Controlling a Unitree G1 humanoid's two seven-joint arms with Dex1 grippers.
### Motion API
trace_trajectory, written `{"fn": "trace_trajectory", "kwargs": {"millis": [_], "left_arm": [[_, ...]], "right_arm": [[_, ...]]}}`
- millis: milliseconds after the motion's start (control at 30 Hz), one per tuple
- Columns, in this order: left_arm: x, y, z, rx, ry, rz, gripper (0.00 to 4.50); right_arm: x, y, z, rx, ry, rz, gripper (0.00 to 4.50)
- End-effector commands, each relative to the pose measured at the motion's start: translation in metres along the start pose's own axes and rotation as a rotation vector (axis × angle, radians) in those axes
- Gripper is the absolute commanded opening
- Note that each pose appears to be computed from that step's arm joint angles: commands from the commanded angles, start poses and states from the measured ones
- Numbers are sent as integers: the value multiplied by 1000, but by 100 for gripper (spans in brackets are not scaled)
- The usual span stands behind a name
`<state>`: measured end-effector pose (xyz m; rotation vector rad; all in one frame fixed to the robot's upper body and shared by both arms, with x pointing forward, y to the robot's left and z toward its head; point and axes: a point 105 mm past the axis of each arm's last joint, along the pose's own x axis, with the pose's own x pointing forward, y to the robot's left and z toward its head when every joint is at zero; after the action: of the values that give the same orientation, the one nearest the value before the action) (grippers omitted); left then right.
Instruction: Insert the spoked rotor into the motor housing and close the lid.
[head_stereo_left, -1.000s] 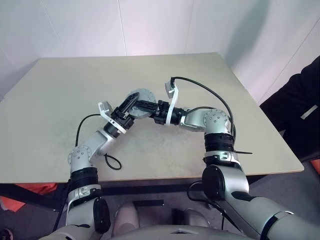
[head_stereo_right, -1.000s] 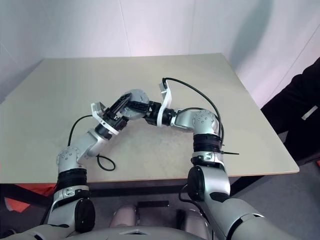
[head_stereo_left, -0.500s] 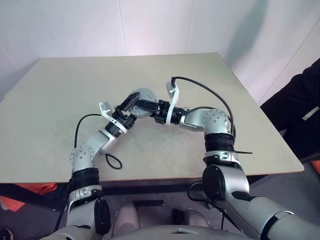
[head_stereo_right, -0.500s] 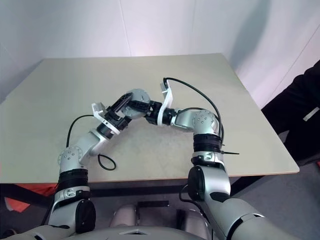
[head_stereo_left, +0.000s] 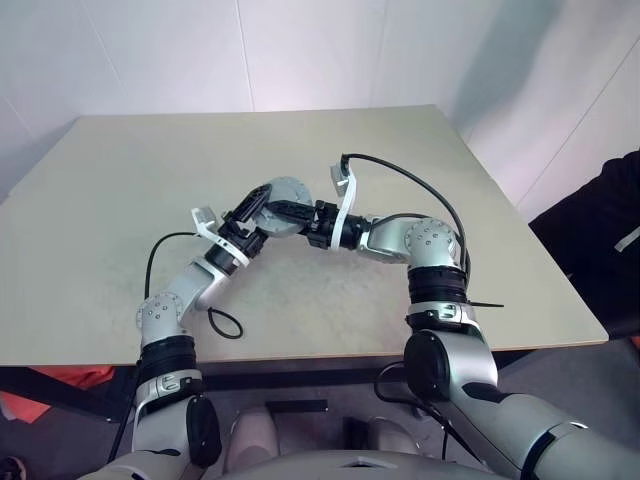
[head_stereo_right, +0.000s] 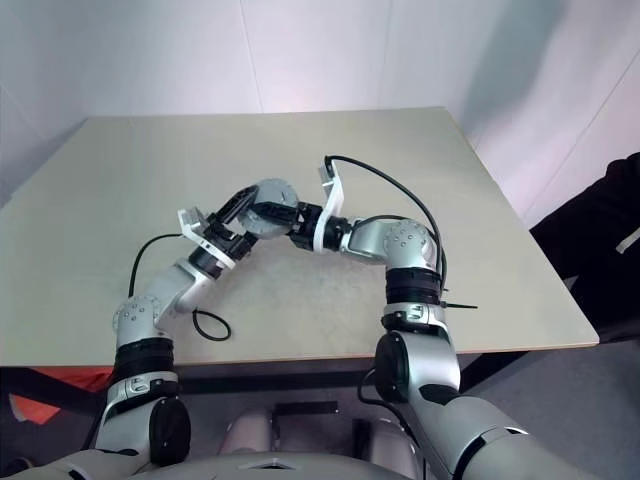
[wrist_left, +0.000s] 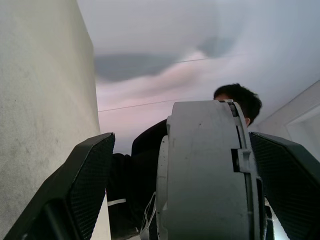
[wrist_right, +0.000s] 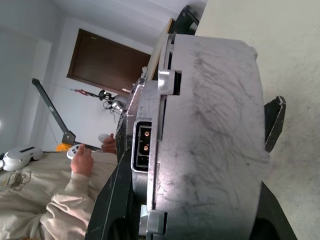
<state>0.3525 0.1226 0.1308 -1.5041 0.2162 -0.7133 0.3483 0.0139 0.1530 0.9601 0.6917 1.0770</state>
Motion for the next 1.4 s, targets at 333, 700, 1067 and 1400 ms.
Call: {"fn": "trace_trajectory", "kwargs": {"millis": [333, 700, 1067, 1400], "left_arm": [[6, -5, 1, 10, 9, -17, 212], [4, -3, 4, 20, -2, -3, 212], [-6, 3, 39, 100, -169, 56, 212], [-58, -1, 125, 210, -570, 122, 212]], "right_arm": [[4, 27, 11, -57, -20, 96, 219], [3, 27, 13, -80, -45, 102, 304], [5, 4, 22, -148, -108, -51, 449], [7, -8, 22, -153, -118, -102, 449]]}}
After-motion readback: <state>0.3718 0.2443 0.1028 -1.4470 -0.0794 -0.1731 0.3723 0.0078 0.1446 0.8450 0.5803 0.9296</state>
